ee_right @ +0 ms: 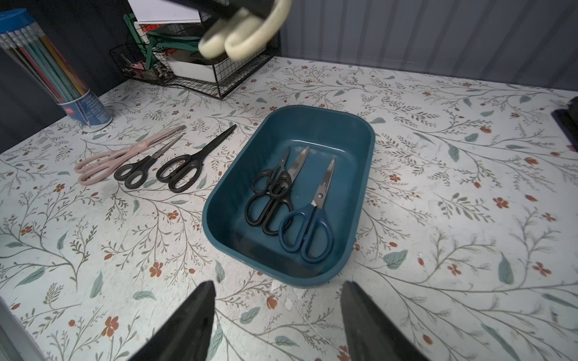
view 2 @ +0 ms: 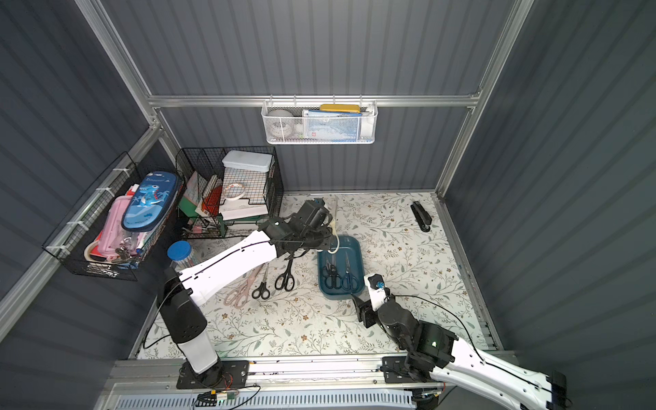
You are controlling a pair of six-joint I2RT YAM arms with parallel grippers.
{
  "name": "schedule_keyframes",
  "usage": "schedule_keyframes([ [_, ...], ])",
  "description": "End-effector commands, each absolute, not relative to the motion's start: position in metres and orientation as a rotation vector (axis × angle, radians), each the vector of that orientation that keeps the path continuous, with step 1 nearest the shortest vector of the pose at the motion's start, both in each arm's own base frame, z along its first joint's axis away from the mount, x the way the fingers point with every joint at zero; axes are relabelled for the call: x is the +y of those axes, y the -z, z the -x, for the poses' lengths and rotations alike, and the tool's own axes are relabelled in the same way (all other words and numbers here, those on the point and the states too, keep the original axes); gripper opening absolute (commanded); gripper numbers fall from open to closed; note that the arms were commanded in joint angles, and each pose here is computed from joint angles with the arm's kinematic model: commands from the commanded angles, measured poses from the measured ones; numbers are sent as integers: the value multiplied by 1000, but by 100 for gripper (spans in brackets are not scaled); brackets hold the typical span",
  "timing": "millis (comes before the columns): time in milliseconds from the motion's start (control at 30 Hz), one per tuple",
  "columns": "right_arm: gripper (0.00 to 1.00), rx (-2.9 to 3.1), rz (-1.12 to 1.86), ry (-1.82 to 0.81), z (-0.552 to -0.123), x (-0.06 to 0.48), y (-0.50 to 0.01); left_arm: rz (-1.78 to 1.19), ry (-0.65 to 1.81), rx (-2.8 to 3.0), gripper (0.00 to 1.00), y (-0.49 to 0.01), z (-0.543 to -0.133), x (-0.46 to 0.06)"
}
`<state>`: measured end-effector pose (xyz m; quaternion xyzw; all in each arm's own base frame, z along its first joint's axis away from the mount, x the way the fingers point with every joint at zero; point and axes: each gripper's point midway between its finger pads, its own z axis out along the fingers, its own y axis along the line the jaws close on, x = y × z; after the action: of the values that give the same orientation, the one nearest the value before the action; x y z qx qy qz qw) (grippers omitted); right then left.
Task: Put the scissors into the storage box
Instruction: Place the scissors in the storage box.
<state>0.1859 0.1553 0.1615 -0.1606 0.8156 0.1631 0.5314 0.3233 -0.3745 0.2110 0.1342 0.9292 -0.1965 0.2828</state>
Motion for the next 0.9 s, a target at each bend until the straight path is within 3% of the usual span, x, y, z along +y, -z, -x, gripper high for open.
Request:
schedule_keyframes([
  [0,68,1958,348,-336,-188,145,-155,-338,635,2552,0,-197,-313,-397],
  [267,68,1965,361,-333,-188,148,-154,-303,658,2666,0,-152,-297,-413],
  [600,69,1967,368,-334,-188,150,-153,-340,715,2549,0,-167,-301,-418],
  [800,69,1966,369,-334,-188,150,-153,-454,601,2548,32,-159,-318,-429],
  [867,69,1967,374,-337,-188,151,-153,-493,573,2539,48,-156,-326,-436],
])
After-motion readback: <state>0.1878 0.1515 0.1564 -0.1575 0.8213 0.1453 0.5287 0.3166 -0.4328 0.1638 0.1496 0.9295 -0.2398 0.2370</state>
